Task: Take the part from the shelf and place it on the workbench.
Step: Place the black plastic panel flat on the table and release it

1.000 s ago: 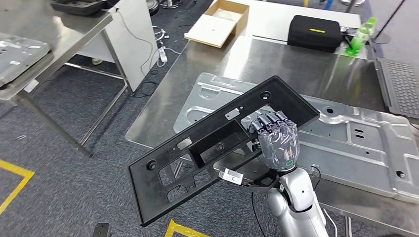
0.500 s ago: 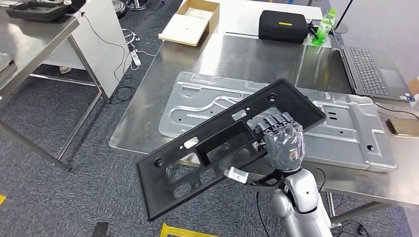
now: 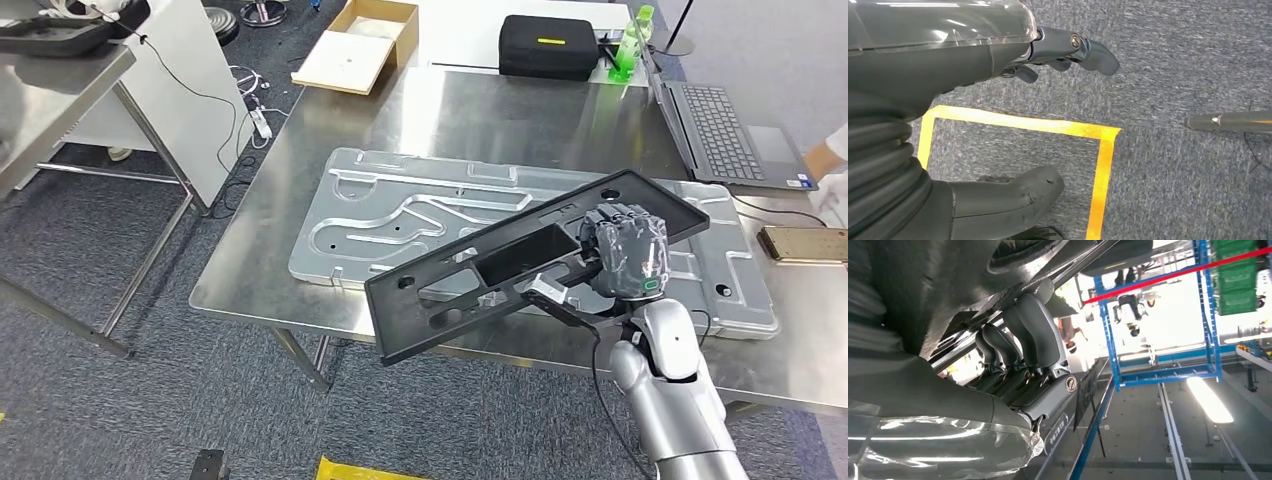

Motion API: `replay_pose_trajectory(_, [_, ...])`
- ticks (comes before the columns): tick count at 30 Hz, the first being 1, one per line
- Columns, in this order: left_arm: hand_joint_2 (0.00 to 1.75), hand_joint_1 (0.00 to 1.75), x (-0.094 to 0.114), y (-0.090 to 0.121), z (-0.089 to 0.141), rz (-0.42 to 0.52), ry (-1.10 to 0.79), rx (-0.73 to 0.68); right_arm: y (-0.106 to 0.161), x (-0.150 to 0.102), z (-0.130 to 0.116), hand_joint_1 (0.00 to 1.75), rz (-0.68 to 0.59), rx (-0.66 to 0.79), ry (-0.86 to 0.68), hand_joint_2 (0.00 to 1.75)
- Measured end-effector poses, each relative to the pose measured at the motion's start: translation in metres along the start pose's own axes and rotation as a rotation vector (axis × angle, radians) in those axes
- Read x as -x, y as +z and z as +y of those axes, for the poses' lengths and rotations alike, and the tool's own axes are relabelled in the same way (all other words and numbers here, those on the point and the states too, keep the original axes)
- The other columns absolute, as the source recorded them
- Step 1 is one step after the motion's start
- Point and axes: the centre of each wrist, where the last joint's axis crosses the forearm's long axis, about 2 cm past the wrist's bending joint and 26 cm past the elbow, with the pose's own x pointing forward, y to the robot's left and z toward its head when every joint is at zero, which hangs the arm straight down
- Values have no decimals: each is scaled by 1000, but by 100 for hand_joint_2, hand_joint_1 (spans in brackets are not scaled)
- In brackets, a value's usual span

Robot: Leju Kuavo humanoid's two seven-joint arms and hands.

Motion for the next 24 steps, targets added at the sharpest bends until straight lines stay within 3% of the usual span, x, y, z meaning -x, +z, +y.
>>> replay_pose_trajectory(12, [175, 0, -3, -3, 4, -16, -10, 6, -2, 29, -2, 175, -65, -42, 88, 175])
replay_pose_trajectory(24, [175, 0, -5, -4, 2, -27, -16, 17, -3, 35, -2, 175, -73, -43, 103, 175])
